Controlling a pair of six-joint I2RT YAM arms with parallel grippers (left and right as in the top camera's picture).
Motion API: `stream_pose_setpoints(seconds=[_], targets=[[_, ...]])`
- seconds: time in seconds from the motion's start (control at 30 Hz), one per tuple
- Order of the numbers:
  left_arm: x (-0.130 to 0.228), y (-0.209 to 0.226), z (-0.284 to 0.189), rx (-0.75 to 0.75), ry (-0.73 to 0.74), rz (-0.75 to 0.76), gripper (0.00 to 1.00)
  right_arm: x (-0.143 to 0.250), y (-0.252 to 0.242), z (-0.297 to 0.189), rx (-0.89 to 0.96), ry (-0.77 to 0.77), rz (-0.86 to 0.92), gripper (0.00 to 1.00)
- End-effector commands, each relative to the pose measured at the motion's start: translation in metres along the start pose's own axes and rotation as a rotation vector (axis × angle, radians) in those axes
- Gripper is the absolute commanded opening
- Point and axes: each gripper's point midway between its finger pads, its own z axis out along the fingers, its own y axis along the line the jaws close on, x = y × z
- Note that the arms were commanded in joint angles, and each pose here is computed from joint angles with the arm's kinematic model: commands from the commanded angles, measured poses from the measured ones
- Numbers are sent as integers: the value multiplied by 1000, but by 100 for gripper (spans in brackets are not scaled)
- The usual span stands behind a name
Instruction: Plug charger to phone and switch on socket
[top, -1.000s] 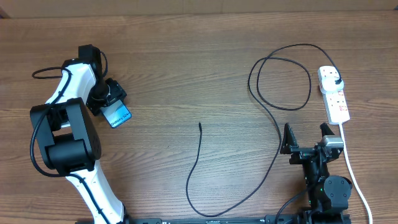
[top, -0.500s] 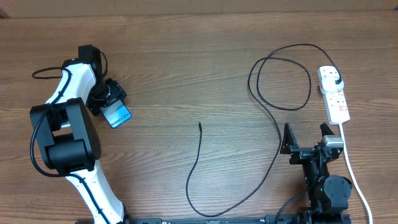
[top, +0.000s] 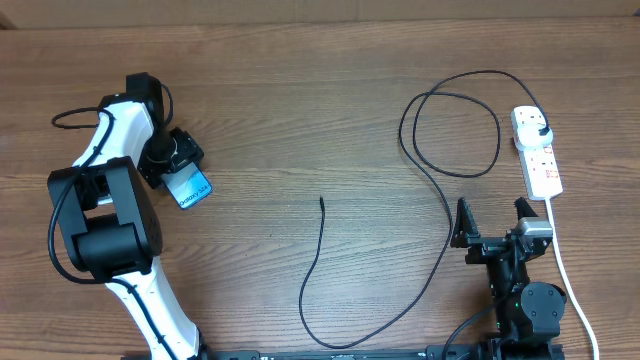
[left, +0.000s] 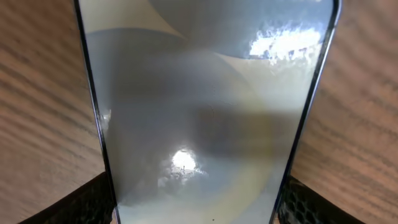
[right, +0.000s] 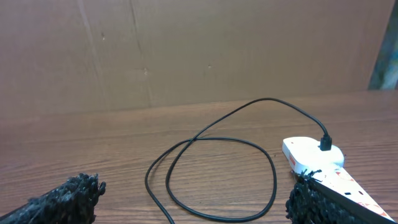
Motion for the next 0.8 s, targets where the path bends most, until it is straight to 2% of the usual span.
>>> stream_pose_setpoints(seconds=[0.0, 0.53, 0.77], targets=[[5, -2, 3, -10, 41, -8, 4, 1, 0, 0, 1, -6, 0, 100], [-15, -16, -50, 25, 5, -8, 4, 1, 0, 0, 1, -6, 0, 100], [-7, -61, -79, 276, 80, 0, 4, 1, 0, 0, 1, -6, 0, 100]])
